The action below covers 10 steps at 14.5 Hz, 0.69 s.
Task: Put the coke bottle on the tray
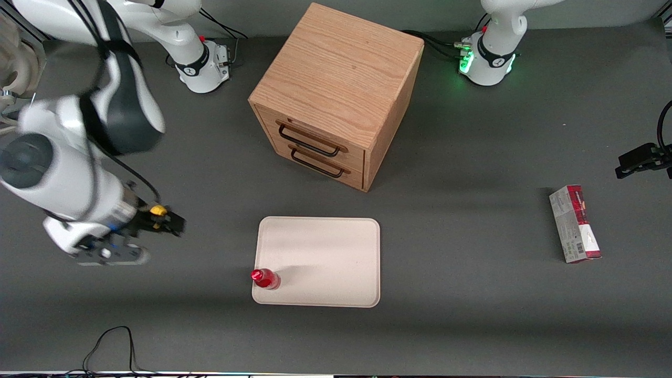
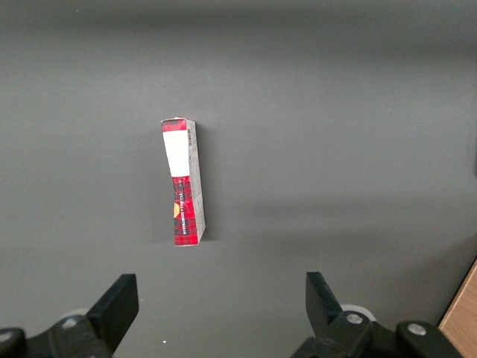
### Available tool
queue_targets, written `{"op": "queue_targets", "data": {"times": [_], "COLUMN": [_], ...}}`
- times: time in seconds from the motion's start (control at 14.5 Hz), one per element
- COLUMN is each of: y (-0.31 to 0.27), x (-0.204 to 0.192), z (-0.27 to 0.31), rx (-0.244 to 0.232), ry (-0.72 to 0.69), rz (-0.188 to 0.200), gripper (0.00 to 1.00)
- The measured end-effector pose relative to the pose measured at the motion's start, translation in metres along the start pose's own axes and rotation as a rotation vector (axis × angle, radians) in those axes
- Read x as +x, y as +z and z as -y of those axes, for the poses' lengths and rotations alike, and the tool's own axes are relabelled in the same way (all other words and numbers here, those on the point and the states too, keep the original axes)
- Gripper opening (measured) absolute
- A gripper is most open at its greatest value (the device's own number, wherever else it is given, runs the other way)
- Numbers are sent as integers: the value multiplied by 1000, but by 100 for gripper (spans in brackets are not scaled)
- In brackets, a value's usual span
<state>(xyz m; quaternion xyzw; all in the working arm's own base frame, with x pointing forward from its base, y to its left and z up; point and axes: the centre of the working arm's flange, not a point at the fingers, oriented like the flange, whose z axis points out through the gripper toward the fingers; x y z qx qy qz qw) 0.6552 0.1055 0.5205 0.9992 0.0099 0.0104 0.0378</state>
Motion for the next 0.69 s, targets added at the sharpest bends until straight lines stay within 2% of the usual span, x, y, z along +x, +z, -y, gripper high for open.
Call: {"op": "queue_targets", "data": {"times": [0.28, 0.48, 0.69], "y": [-54, -77, -79], "x": [-73, -111, -118], "z": [-102, -115, -110], "rx": [55, 82, 86], "ry": [9, 17, 4], "rz": [32, 27, 26], "gripper": [100, 100, 100]}}
